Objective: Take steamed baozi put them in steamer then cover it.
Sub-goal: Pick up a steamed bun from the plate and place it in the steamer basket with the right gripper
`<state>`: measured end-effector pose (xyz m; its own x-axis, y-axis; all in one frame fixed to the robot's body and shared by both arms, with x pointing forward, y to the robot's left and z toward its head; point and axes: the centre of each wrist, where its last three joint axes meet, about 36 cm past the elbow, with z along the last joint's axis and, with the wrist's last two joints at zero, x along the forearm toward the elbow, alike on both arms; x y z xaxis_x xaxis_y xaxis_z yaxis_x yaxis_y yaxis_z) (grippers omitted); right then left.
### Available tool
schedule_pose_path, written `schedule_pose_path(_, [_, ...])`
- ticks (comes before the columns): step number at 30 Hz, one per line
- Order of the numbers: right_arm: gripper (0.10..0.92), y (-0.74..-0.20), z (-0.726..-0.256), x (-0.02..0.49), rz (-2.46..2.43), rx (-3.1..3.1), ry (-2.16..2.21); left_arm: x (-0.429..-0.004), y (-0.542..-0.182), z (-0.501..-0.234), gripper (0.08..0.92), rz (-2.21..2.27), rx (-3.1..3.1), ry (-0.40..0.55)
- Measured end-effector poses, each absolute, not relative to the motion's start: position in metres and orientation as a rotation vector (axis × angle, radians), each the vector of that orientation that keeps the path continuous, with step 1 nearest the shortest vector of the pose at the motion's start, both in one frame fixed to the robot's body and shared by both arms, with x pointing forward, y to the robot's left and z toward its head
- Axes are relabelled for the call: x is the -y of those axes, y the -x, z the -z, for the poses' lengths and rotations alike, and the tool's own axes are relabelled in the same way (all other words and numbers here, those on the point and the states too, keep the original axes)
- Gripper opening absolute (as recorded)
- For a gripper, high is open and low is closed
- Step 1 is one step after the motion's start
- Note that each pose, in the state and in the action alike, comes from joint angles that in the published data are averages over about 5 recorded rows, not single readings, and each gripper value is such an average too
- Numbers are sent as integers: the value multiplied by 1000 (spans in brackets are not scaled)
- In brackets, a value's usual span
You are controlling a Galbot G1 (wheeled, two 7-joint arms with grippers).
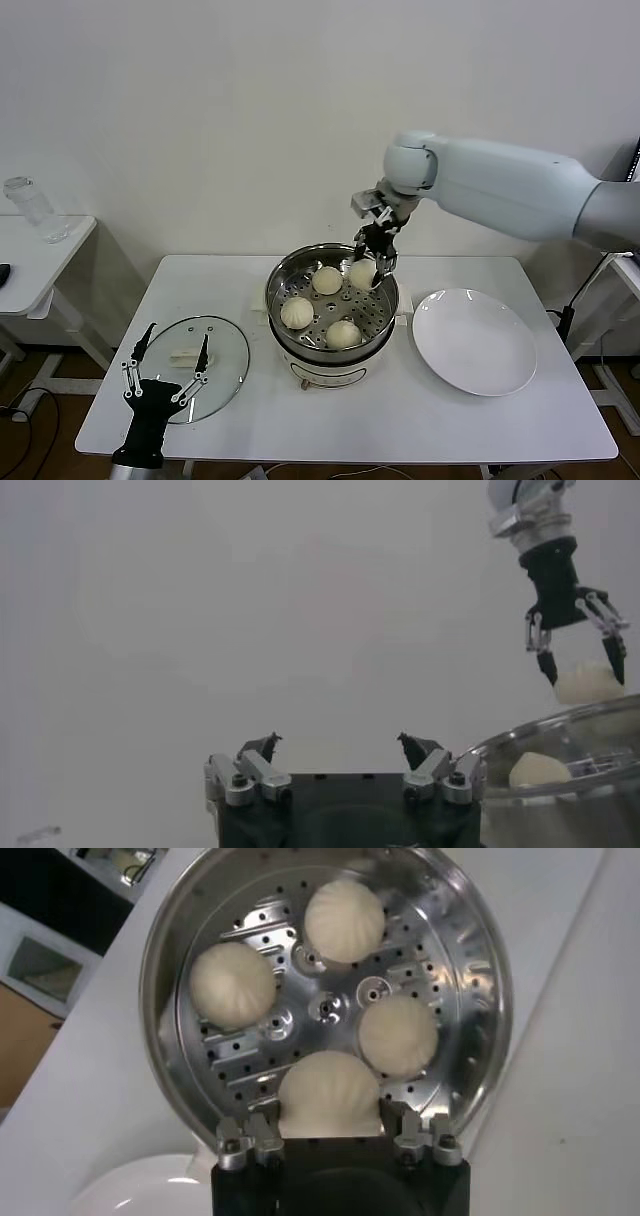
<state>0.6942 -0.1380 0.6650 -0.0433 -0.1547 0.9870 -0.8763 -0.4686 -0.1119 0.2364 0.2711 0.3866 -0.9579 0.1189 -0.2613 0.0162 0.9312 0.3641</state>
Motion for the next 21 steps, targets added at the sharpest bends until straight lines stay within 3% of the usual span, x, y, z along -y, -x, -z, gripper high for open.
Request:
schedule_pose_path(15, [690, -690, -617, 119, -1572, 1016, -1631, -275, -236, -388, 823, -536, -2800, -72])
schedule_pose_path(21, [738, -690, -616, 119, -1585, 1010, -1629, -278, -237, -391, 823, -556, -2795, -44])
